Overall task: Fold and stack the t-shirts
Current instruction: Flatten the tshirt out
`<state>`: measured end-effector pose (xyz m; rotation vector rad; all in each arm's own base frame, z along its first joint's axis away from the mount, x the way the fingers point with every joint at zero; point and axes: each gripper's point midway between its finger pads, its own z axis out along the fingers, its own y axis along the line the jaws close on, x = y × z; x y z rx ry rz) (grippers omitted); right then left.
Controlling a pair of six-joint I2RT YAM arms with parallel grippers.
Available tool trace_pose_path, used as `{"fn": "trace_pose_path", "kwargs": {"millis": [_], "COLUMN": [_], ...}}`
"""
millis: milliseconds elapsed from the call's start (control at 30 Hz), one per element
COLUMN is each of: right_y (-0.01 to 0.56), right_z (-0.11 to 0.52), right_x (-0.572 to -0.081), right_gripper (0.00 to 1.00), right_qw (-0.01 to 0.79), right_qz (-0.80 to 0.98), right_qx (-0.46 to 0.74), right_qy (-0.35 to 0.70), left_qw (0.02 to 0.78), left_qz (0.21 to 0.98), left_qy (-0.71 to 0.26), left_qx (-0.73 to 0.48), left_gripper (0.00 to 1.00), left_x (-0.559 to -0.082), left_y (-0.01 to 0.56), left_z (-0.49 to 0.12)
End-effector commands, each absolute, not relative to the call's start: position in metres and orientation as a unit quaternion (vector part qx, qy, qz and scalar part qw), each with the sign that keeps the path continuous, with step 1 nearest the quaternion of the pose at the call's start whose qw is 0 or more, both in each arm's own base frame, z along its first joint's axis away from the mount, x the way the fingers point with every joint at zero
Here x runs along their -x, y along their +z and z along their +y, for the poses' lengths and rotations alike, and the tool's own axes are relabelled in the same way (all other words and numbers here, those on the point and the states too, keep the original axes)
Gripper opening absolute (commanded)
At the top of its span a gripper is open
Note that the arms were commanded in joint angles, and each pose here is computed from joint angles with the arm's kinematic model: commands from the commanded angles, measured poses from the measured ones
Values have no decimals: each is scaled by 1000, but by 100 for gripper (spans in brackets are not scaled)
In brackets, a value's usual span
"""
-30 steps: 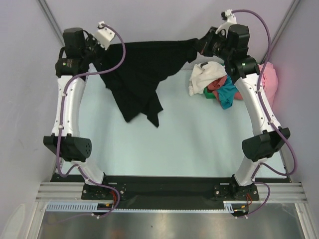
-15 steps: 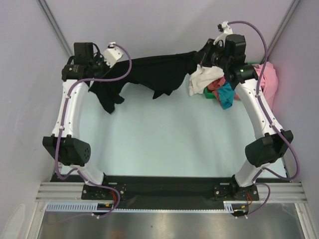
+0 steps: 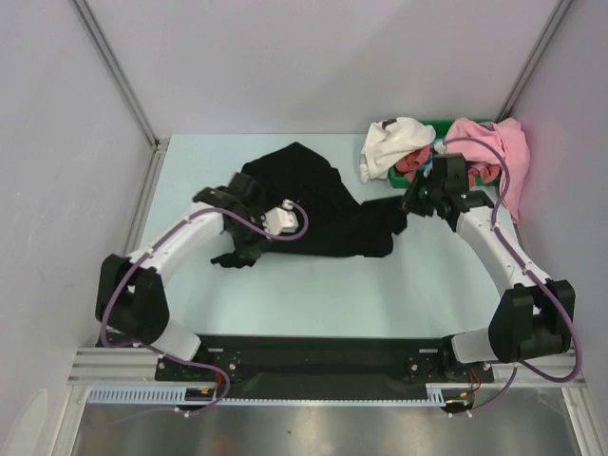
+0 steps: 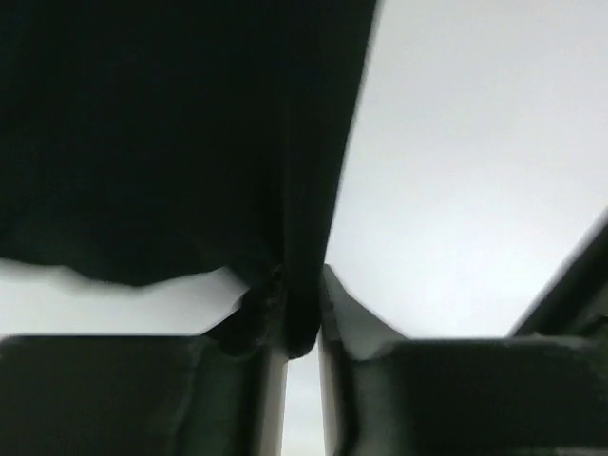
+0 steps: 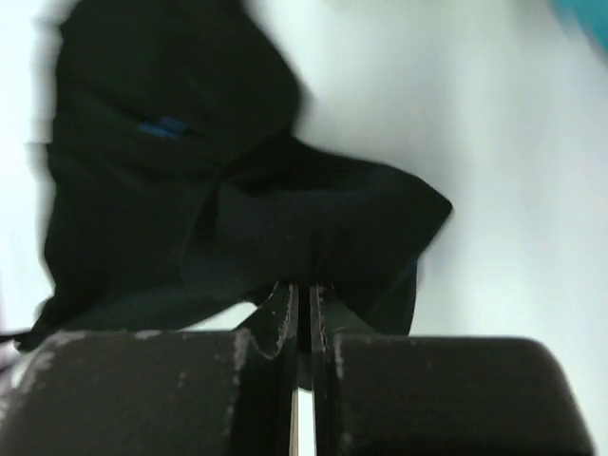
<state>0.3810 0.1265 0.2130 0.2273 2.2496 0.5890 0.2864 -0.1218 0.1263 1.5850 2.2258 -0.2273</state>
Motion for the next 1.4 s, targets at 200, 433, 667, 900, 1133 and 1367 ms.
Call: {"fn": "trace_pose_path", "kwargs": {"millis": [200,433,667,900,1133,1367], "right_y": [87,85,95,68,63,45], "right_z": [27,-7,0,45,59,58], "right_x": [-328,-323,-308,-288,-282,-261], "right_gripper": [5,55,61,43,49,50], "right_qw": [272,267,265,222,216,184], "right_qz": [920,916,911,922,934,945], "right_qx": [-268,-297,-311,-300,-276,-261], "right_qy": [85,30,50,103,75,63], "left_qw": [163,246,190,145,122,182], "left_qz": [747,870,915,865,864,795], "left_qy": [-245,-96,-88,-158,-117,-250], "left_qx": [-596,-417,-345,-453,-474,-521], "left_gripper": [61,63,59,71,42,1], "left_x": [-222,-311,-306,-243,-242,-237], "left_y": [125,121,86,62,21,82], "left_z": [-201,-103,-66,-96,-109,-192]}}
